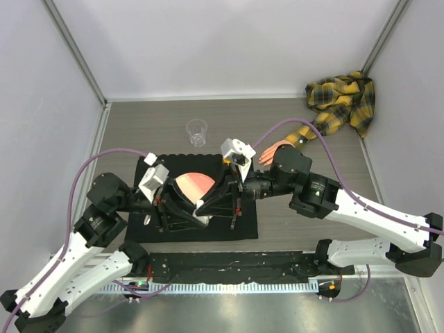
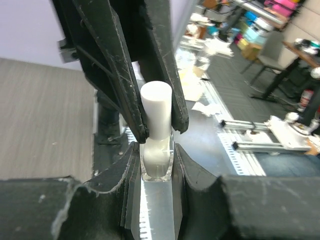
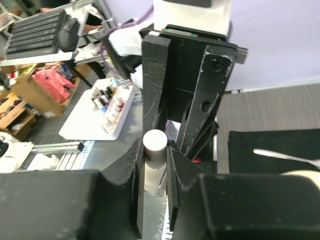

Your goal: Paint the nails

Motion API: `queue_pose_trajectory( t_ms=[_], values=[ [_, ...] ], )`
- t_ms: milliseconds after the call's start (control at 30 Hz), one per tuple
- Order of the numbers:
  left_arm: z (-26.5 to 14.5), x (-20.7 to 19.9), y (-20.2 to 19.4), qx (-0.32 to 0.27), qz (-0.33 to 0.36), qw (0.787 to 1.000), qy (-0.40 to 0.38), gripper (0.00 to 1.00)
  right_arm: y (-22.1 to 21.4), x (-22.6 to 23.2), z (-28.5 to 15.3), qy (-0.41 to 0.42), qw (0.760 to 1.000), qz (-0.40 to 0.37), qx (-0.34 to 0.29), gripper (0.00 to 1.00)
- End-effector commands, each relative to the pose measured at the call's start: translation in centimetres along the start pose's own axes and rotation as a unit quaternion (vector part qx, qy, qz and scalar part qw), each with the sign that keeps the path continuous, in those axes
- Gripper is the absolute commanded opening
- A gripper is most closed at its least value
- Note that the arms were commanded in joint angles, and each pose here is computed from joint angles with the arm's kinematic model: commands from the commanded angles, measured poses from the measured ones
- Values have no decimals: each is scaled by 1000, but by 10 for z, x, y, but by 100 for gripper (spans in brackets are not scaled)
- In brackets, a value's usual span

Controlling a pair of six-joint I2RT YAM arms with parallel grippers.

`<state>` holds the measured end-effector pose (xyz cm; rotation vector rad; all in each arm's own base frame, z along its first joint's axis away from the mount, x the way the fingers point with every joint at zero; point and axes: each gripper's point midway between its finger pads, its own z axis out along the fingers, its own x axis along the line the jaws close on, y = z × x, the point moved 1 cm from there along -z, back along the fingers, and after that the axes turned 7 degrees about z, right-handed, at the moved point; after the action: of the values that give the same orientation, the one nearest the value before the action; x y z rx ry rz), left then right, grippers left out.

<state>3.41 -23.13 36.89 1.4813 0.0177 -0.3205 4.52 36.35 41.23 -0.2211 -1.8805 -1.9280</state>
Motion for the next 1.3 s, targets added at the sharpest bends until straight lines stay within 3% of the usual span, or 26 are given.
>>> queue_pose_trajectory(
  t_ms=[0,100,167,233,400,533,833,967,1033,1100,1133,1167,1200,1267],
  values=[
    [-6,35,24,-24,69,990,124,0,-1,-6,-16,-52,999,-4,4,35],
    [-18,63,23,-13,69,974,217,0,10,-30,-28,-152,988,3,-11,64],
    [-27,77,16,-1,58,963,265,0,17,-45,-39,-219,975,21,-27,76],
    [-35,90,8,17,54,951,305,0,26,-56,-46,-265,963,32,-41,79],
    [-36,90,0,32,46,951,303,0,33,-69,-45,-309,948,54,-61,78],
    [-37,86,4,16,52,951,303,0,43,-77,-38,-327,941,51,-68,65],
    [-36,86,5,17,52,953,298,0,39,-96,-10,-335,939,52,-54,51],
    [-34,87,2,20,47,954,296,0,36,-99,-1,-331,941,56,-50,40],
    [-34,86,1,20,46,955,294,0,32,-101,0,-333,940,55,-45,33],
    [-32,82,2,20,47,959,280,0,28,-102,1,-331,941,53,-38,17],
    [-30,77,2,19,49,962,267,0,27,-97,2,-317,947,50,-33,6],
    [-27,71,2,20,50,967,247,0,25,-93,2,-304,952,38,-26,1],
    [-22,60,6,10,61,975,211,0,10,-89,5,-276,961,33,-2,1],
    [-8,9,4,10,46,997,57,0,3,-43,12,-103,994,6,28,1]
  ],
)
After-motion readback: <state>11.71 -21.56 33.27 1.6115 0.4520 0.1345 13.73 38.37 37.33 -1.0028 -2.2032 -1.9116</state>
